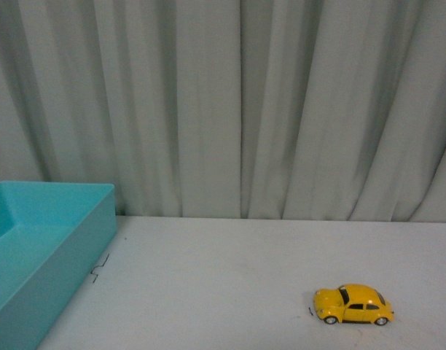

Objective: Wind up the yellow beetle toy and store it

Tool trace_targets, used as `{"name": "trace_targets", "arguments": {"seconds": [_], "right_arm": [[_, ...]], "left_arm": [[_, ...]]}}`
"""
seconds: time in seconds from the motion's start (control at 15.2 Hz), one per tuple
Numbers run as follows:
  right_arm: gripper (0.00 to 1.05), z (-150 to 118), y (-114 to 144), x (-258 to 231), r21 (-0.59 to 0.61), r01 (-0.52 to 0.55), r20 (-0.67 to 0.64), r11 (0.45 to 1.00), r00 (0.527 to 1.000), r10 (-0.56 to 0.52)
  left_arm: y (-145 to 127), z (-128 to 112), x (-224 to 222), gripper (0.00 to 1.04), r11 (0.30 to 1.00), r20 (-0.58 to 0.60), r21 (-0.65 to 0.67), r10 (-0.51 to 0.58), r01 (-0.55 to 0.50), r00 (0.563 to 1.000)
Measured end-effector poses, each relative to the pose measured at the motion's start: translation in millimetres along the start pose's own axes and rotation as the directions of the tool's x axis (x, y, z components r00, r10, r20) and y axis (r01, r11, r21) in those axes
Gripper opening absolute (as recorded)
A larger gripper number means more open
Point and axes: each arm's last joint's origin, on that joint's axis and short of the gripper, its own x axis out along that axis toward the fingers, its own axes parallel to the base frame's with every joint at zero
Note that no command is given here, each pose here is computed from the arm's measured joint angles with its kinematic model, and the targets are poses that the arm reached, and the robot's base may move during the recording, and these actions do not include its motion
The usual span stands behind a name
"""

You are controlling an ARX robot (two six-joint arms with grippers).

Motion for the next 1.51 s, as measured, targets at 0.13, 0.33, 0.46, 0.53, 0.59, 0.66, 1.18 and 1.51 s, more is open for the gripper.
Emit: {"name": "trace_targets", "arguments": {"seconds": [0.13,0.33,0.46,0.53,0.59,0.66,1.18,1.51], "right_arm": [[0.98,-0.2,0.0,0.0,0.0,0.0,-0.003,1.0,1.0,0.0],[0.98,-0.3,0.0,0.0,0.0,0.0,-0.003,1.0,1.0,0.0],[0.98,-0.2,0.0,0.0,0.0,0.0,-0.003,1.0,1.0,0.0],[0.98,-0.2,0.0,0.0,0.0,0.0,-0.003,1.0,1.0,0.0],[0.98,-0.2,0.0,0.0,0.0,0.0,-0.003,1.0,1.0,0.0],[0.98,-0.2,0.0,0.0,0.0,0.0,-0.003,1.0,1.0,0.0],[0.98,20.3,-62.7,46.9,0.156,-0.033,-0.064,0.987,0.997,0.044],[0.98,23.8,-77.9,147.7,0.089,-0.199,-0.134,0.976,0.969,0.209]], "left_arm": [[0.0,-0.5,0.0,0.98,1.0,-0.005,0.0,0.0,0.0,1.0],[0.0,-0.1,0.0,0.98,1.0,-0.002,0.0,0.0,0.0,1.0],[0.0,-0.1,0.0,0.98,1.0,-0.001,0.0,0.0,0.0,1.0],[0.0,-0.1,0.0,0.98,1.0,-0.001,0.0,0.0,0.0,1.0],[0.0,-0.1,0.0,0.98,1.0,-0.001,0.0,0.0,0.0,1.0],[0.0,-0.1,0.0,0.98,1.0,-0.001,0.0,0.0,0.0,1.0],[0.0,-0.2,0.0,0.98,1.0,-0.002,0.0,-0.002,0.002,1.0],[0.0,-0.1,0.0,0.98,1.0,-0.001,0.0,0.0,0.0,1.0]]}}
